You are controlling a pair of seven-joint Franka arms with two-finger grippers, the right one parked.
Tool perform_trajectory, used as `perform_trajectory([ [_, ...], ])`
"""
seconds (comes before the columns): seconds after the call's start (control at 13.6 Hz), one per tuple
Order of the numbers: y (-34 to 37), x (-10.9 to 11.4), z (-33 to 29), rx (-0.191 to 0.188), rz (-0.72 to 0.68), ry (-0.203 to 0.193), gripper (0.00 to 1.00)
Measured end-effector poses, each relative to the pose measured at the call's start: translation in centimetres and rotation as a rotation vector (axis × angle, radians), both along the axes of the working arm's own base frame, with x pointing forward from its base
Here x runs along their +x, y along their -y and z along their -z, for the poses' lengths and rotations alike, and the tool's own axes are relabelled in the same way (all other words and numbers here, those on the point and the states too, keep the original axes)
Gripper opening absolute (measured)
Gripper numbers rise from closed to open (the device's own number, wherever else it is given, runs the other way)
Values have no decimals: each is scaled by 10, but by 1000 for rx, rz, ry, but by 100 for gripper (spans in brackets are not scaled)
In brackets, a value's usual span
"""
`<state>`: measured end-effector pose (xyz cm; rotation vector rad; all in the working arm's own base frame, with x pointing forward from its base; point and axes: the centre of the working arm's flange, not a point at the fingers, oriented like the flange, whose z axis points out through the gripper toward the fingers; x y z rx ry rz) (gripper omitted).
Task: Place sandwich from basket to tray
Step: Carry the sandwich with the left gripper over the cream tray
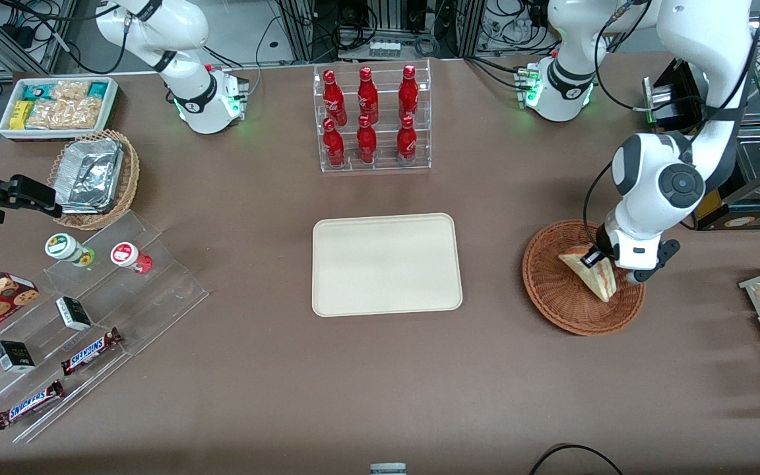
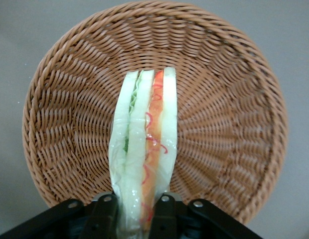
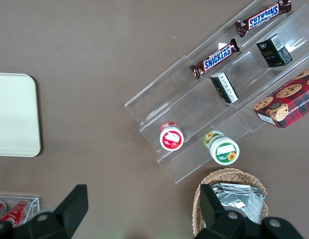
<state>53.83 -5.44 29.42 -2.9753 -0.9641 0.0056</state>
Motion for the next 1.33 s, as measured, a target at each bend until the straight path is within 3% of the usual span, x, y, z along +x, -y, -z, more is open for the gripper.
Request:
perform_trajectory([
  [0.52,107,18,-60,-24,229,-18,19],
  [1.33,324,-14,-27,-51,559,-21,19],
])
